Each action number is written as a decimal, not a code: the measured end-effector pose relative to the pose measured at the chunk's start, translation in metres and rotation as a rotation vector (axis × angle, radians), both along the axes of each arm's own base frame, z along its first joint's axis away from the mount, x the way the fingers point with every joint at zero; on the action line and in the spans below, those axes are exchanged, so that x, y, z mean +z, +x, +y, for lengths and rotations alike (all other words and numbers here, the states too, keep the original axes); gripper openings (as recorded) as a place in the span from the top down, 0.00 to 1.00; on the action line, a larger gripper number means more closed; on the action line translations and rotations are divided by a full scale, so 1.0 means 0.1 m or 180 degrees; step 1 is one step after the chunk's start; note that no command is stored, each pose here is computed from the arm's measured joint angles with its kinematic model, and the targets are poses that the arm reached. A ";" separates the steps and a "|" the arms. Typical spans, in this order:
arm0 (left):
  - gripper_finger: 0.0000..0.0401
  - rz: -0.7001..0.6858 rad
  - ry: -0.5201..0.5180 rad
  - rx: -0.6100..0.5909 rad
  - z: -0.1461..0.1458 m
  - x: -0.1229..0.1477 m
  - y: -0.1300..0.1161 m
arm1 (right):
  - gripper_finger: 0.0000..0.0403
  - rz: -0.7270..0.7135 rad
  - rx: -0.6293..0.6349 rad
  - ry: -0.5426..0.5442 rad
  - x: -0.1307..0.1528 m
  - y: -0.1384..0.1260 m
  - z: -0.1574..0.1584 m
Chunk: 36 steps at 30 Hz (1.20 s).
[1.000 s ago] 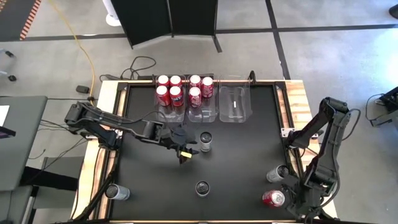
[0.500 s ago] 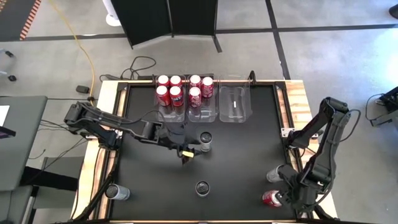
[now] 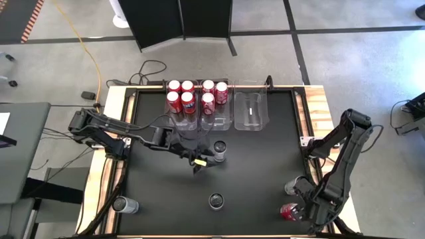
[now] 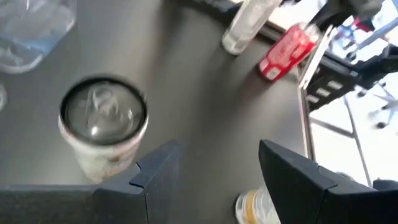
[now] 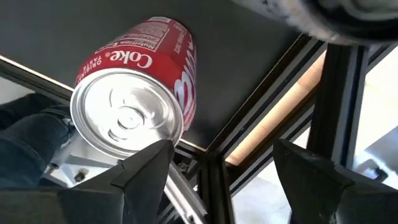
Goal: Sort soda cans
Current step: Put the red and white soda can into the middle transparent bin
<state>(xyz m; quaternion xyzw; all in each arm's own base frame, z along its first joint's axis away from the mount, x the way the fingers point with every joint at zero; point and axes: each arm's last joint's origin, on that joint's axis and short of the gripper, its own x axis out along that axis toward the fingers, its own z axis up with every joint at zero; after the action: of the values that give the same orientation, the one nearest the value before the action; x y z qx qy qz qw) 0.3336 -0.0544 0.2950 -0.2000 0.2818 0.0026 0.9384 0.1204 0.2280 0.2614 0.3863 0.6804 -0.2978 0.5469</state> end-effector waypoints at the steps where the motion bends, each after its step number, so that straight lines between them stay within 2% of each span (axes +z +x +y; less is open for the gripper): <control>1: 0.47 0.0045 0.0003 0.0003 0.00 -0.01 -0.01 | 0.25 0.0012 -0.0044 -0.0014 -0.01 0.01 0.00; 6: 0.47 0.0037 0.0059 -0.0035 0.00 -0.01 -0.01 | 0.25 -0.0153 -0.0383 -0.0345 -0.05 0.02 -0.02; 12: 0.47 0.0024 0.0096 -0.0027 0.03 -0.01 0.00 | 0.25 -0.0339 -0.0473 -0.0288 0.02 0.04 0.00; 16: 0.47 0.0048 0.0228 -0.0107 0.03 -0.02 -0.01 | 0.25 -0.0603 -0.0508 -0.0431 0.18 0.06 -0.02; 19: 0.47 0.0135 0.0330 -0.0101 0.04 -0.04 -0.02 | 0.25 -0.0796 -0.0464 -0.0357 0.25 0.14 -0.02; 22: 0.47 0.0226 0.0365 -0.0031 0.06 -0.05 -0.06 | 0.25 -0.0790 -0.0307 -0.0260 0.22 0.22 0.01; 25: 0.47 0.0304 0.0380 -0.0023 0.07 -0.06 -0.08 | 0.25 -0.0728 -0.0121 -0.0333 0.15 0.26 0.03; 36: 0.47 0.0590 0.0324 -0.0037 0.07 -0.13 -0.13 | 0.25 -0.0648 0.0034 -0.0391 -0.03 0.46 0.11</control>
<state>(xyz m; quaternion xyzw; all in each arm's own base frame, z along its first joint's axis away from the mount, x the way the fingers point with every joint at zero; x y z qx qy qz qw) 0.3207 -0.0474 0.2823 -0.1493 0.3680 0.0300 0.9173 0.1665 0.2388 0.2581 0.3766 0.6038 -0.2952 0.6375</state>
